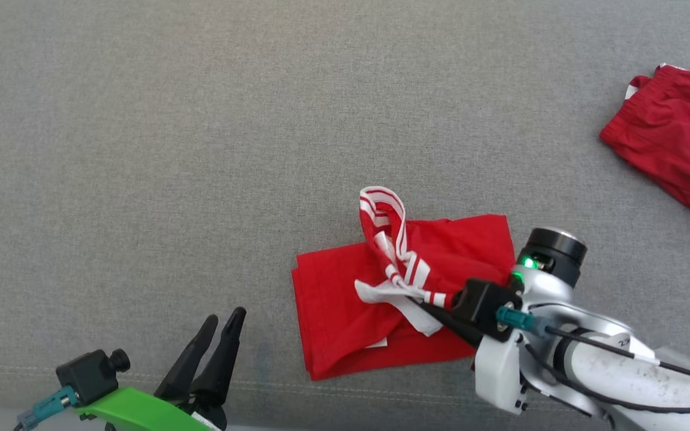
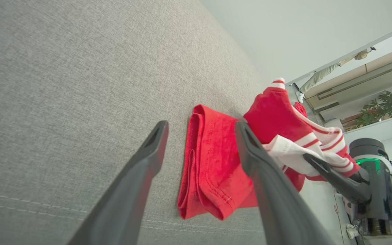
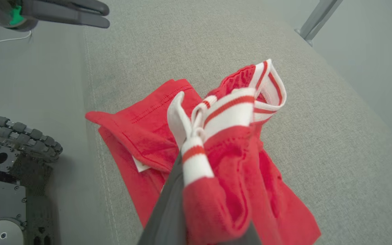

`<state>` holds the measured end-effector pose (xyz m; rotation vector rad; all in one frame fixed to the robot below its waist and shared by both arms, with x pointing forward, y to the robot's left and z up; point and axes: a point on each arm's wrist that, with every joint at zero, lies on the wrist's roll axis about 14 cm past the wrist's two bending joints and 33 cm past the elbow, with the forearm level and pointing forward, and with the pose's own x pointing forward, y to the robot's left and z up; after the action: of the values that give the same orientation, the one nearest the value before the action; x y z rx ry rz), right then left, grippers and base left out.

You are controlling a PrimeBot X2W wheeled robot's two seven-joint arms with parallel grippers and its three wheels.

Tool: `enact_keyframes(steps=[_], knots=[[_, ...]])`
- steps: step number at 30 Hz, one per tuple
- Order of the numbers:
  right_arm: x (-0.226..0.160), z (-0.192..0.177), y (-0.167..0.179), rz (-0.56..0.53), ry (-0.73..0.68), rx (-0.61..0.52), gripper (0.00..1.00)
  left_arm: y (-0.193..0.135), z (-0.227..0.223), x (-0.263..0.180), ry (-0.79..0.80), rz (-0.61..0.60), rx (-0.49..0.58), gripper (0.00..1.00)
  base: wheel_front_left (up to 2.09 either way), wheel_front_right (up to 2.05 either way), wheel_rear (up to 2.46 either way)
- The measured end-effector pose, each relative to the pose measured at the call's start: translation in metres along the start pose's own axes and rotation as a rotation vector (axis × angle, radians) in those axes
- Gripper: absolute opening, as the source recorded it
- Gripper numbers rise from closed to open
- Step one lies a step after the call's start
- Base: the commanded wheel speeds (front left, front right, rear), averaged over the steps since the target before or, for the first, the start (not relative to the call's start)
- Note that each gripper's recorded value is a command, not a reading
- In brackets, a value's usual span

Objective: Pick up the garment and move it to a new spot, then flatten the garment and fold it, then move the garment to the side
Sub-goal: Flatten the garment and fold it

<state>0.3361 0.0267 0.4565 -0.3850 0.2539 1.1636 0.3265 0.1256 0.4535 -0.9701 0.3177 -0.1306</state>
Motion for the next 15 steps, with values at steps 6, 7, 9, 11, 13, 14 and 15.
enact_keyframes(steps=[6,7,9,11,13,14,15], knots=[[0.011,-0.006,0.039,0.104,0.024,0.029,0.00,-0.007,0.008,0.007,-0.024,-0.029,0.009,1.00,0.00,0.00,0.00],[0.014,-0.012,0.048,0.129,0.043,0.044,0.00,-0.006,0.008,0.007,-0.028,-0.023,0.006,1.00,0.00,0.00,0.00],[0.016,-0.017,0.055,0.150,0.056,0.055,0.00,-0.003,0.008,0.007,-0.032,-0.013,0.002,1.00,0.00,0.00,0.00],[0.019,-0.020,0.059,0.166,0.066,0.059,0.00,0.000,0.008,0.006,-0.036,-0.001,-0.001,1.00,0.00,0.00,0.00],[0.022,-0.021,0.062,0.177,0.069,0.062,0.00,0.003,0.009,0.005,-0.043,0.012,-0.003,1.00,0.00,0.00,0.00],[0.023,-0.022,0.064,0.183,0.075,0.064,0.00,0.005,0.010,0.004,-0.047,0.017,-0.002,1.00,0.00,0.00,0.00],[0.024,-0.024,0.065,0.187,0.081,0.064,0.00,0.006,0.011,0.004,-0.049,0.021,-0.002,1.00,0.00,0.00,0.00]])
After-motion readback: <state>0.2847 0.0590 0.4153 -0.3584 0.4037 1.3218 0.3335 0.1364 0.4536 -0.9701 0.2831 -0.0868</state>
